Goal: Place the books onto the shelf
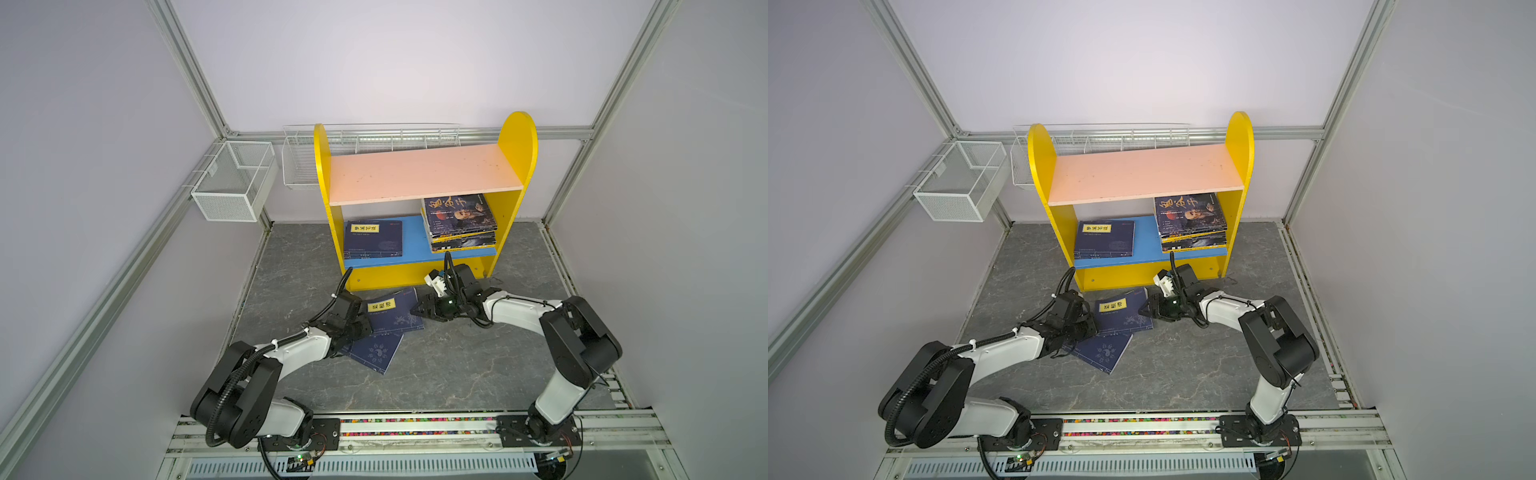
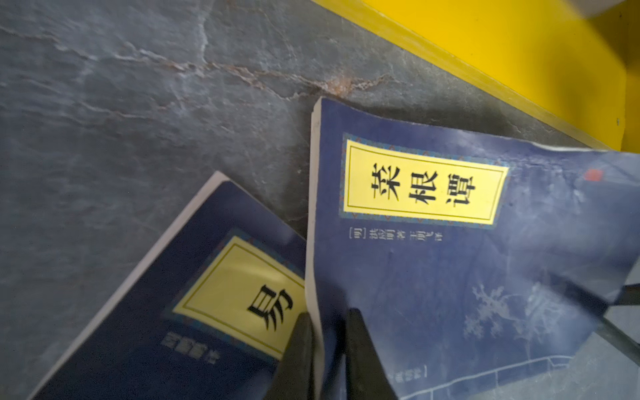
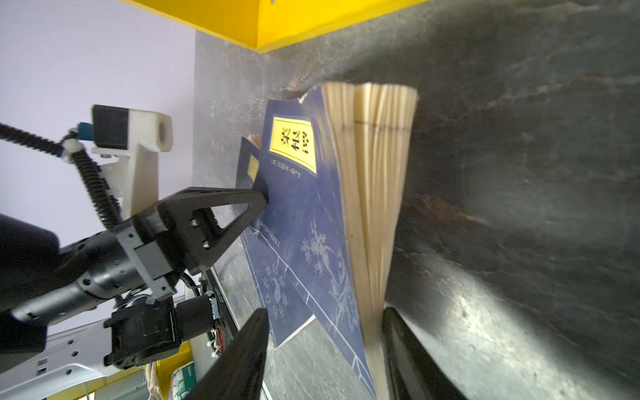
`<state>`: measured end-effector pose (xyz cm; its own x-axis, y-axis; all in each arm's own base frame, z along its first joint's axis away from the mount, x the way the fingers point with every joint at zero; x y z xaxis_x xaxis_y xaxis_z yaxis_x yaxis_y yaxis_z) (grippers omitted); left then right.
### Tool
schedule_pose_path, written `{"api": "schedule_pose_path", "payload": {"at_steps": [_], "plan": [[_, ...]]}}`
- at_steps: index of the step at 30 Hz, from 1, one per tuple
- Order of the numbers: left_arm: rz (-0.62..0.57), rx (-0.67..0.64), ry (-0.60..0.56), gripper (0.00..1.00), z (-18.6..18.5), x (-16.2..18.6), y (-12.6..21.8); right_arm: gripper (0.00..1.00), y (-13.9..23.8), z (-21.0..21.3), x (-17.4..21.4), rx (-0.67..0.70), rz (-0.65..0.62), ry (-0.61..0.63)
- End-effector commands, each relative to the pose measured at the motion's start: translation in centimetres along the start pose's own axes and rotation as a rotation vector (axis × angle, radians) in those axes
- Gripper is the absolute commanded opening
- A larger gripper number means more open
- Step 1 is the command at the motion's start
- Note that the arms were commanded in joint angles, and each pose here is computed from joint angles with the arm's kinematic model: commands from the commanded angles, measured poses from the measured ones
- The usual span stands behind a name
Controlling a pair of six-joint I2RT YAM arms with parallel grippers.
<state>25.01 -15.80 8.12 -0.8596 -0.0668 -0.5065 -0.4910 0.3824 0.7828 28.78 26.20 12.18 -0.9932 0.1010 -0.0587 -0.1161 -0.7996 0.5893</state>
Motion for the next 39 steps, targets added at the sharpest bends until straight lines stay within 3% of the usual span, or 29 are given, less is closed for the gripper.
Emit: {"api": "schedule_pose_path", "payload": {"at_steps": [1,7,11,17,25,31,35,39], "plan": [[0.057,0.019,-0.01,0.09,-0.4,0.8,-0.6,0.49,0.7,3.4,0.8,-0.134,0.023,0.093],[0.047,0.056,-0.018,0.0,-0.8,0.5,-0.7,0.43,0.1,2.9,1.4,-0.068,0.026,0.129],[0.029,0.094,-0.023,0.0,-1.3,0.3,-0.5,0.37,-0.9,2.7,1.9,-0.01,0.046,0.165],[0.001,0.119,-0.022,0.0,-1.6,-0.1,0.0,0.18,-0.3,3.1,1.7,-0.024,-0.009,0.192],[-0.06,0.157,0.061,0.0,-1.1,-1.0,1.1,0.09,1.5,3.7,1.2,-0.087,-0.062,0.203],[-0.192,0.216,0.194,0.44,0.3,-1.9,2.9,0.07,3.8,4.0,1.8,-0.169,-0.073,0.206],[-0.244,0.245,0.16,0.56,-0.1,-2.3,4.2,0.07,4.7,4.2,2.1,-0.189,-0.078,0.203],[-0.215,0.233,0.123,0.62,0.1,-1.7,4.5,0.07,4.7,3.8,1.5,-0.217,-0.101,0.163]]}}
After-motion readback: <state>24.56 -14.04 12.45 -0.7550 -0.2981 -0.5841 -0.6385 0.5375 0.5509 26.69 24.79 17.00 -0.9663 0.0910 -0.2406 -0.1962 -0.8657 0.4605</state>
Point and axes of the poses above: each gripper's point midway between its finger pads, its own y axis back along the fingers, its own z axis along the line the jaws close on, x = y × z, the point moved 6 cm from there along y, back along the fingers, and after that the axes turned 15 degrees about -y, right-handed, at the moved point
